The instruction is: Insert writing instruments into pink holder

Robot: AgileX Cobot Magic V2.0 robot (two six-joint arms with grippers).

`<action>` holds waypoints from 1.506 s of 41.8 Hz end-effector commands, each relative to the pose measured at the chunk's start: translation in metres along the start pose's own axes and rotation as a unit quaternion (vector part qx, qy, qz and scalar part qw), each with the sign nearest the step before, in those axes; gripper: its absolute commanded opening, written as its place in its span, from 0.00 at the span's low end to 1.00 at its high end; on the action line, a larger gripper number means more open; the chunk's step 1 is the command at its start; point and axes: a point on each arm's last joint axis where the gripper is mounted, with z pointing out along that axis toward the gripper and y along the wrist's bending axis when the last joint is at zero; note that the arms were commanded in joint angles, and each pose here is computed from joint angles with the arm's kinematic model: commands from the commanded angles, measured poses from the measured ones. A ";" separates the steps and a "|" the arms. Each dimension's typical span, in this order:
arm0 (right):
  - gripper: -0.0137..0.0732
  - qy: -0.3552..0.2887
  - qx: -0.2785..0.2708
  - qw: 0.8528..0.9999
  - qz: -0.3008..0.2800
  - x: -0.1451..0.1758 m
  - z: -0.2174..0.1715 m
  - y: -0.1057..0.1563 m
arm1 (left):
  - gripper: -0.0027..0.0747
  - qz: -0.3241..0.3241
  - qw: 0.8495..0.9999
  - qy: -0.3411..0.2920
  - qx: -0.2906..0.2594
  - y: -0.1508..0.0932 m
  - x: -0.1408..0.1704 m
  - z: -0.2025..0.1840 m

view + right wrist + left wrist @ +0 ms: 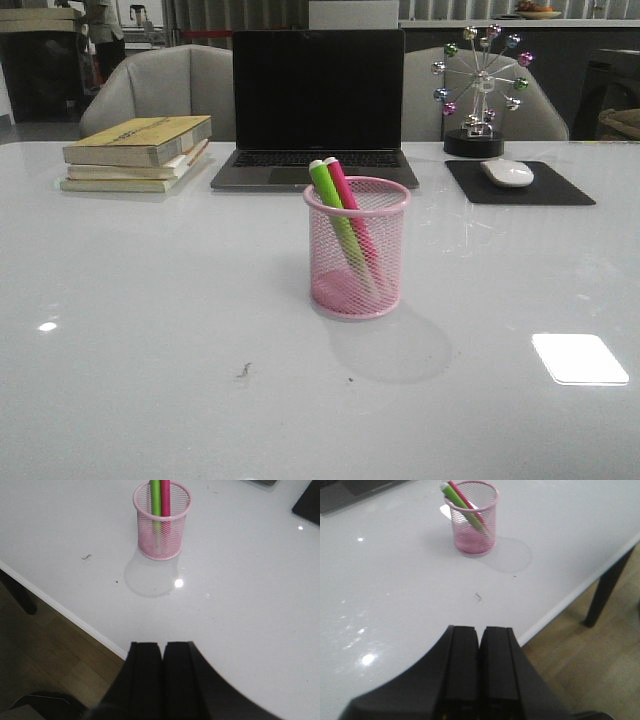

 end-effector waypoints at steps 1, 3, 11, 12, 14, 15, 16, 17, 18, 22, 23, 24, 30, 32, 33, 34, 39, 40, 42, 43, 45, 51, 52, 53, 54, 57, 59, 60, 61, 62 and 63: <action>0.22 -0.045 0.004 0.999 -0.010 -0.013 -0.005 -0.001 | 0.15 -0.029 0.995 -0.080 -0.051 0.008 -0.009 -0.010; 0.22 -0.045 0.004 0.999 -0.010 -0.013 -0.005 -0.001 | 0.15 -0.038 0.990 -0.103 -0.087 0.013 -0.004 -0.015; 0.22 -0.045 0.004 0.999 -0.010 -0.013 -0.005 -0.001 | 0.15 -0.063 0.950 -0.212 -0.223 0.024 0.029 -0.020; 0.22 -0.045 0.004 0.999 -0.010 -0.013 -0.005 -0.001 | 0.15 -0.064 0.945 -0.220 -0.233 0.024 0.034 -0.019; 0.22 -0.045 0.004 0.999 -0.010 -0.013 -0.005 -0.001 | 0.15 -0.064 0.935 -0.238 -0.253 0.025 0.043 -0.018; 0.22 -0.045 0.004 0.999 -0.010 -0.013 -0.005 -0.001 | 0.15 -0.062 0.930 -0.251 -0.262 0.025 0.047 -0.018; 0.22 -0.045 0.004 0.999 -0.010 -0.013 -0.005 -0.001 | 0.15 -0.061 0.926 -0.258 -0.268 0.025 0.052 -0.016; 0.22 -0.045 0.004 0.999 -0.010 -0.013 -0.005 -0.001 | 0.15 -0.061 0.923 -0.263 -0.274 0.025 0.057 -0.014; 0.22 -0.045 0.004 0.999 -0.010 -0.013 -0.005 -0.001 | 0.15 -0.060 0.920 -0.270 -0.279 0.025 0.060 -0.013; 0.22 -0.045 0.004 0.999 -0.010 -0.013 -0.005 -0.001 | 0.15 -0.068 0.917 -0.277 -0.278 0.025 0.072 -0.007; 0.22 -0.045 0.004 0.999 -0.010 -0.013 -0.005 -0.001 | 0.15 -0.071 0.917 -0.280 -0.276 0.025 0.074 -0.005; 0.22 -0.045 0.004 0.999 -0.010 -0.013 -0.005 -0.001 | 0.15 -0.075 0.916 -0.281 -0.275 0.025 0.077 -0.004; 0.22 -0.044 0.004 0.999 -0.010 -0.013 -0.005 -0.001 | 0.15 -0.085 0.915 -0.283 -0.275 0.027 0.086 0.003; 0.22 -0.044 0.004 0.999 -0.010 -0.013 -0.005 -0.001 | 0.15 -0.083 0.912 -0.290 -0.277 0.027 0.087 0.004; 0.22 -0.044 0.004 0.999 -0.010 -0.013 -0.005 -0.001 | 0.15 -0.083 0.911 -0.292 -0.278 0.027 0.088 0.005; 0.22 -0.044 0.004 0.999 -0.010 -0.013 -0.005 -0.001 | 0.15 -0.081 0.910 -0.296 -0.279 0.027 0.087 0.004; 0.22 -0.044 0.004 0.999 -0.010 -0.013 -0.005 -0.001 | 0.15 -0.076 0.907 -0.303 -0.281 0.027 0.086 0.003; 0.22 -0.044 0.004 0.999 -0.010 -0.013 -0.005 -0.001 | 0.15 -0.072 0.908 -0.302 -0.282 0.027 0.086 0.003; 0.22 -0.044 0.004 0.999 -0.010 -0.013 -0.005 -0.001 | 0.15 -0.067 0.908 -0.300 -0.284 0.027 0.086 0.003; 0.22 -0.044 0.004 0.999 -0.010 -0.013 -0.005 -0.001 | 0.15 -0.067 0.908 -0.300 -0.284 0.027 0.086 0.003; 0.22 -0.044 0.004 0.999 -0.010 -0.013 -0.005 -0.001 | 0.15 -0.068 0.909 -0.299 -0.283 0.027 0.086 0.003; 0.22 -0.044 0.004 0.999 -0.010 -0.013 -0.005 -0.001 | 0.15 -0.071 0.909 -0.299 -0.282 0.027 0.086 0.003; 0.22 -0.044 0.004 0.999 -0.010 -0.013 -0.005 -0.001 | 0.15 -0.070 0.909 -0.299 -0.282 0.027 0.086 0.003; 0.22 -0.044 0.004 0.999 -0.010 -0.013 -0.005 -0.001 | 0.15 -0.068 0.909 -0.299 -0.283 0.027 0.086 0.003; 0.22 -0.044 0.004 0.999 -0.010 -0.013 -0.005 -0.001 | 0.15 -0.068 0.909 -0.299 -0.283 0.027 0.086 0.003; 0.22 -0.044 0.004 0.999 -0.010 -0.013 -0.005 -0.001 | 0.15 -0.071 0.909 -0.300 -0.281 0.027 0.086 0.003; 0.22 -0.044 0.004 0.999 -0.010 -0.013 -0.005 -0.001 | 0.15 -0.079 0.908 -0.302 -0.279 0.027 0.086 0.003; 0.22 -0.044 0.004 0.999 -0.010 -0.013 -0.005 -0.001 | 0.15 -0.079 0.908 -0.303 -0.279 0.027 0.086 0.003; 0.22 -0.044 0.004 0.999 -0.010 -0.013 -0.005 -0.001 | 0.15 -0.079 0.908 -0.303 -0.279 0.027 0.086 0.003; 0.22 -0.044 0.004 0.999 -0.010 -0.013 -0.005 -0.001 | 0.15 -0.079 0.908 -0.303 -0.279 0.027 0.086 0.003; 0.22 -0.044 0.004 0.999 -0.010 -0.013 -0.005 -0.001 | 0.15 -0.078 0.908 -0.304 -0.279 0.027 0.086 0.003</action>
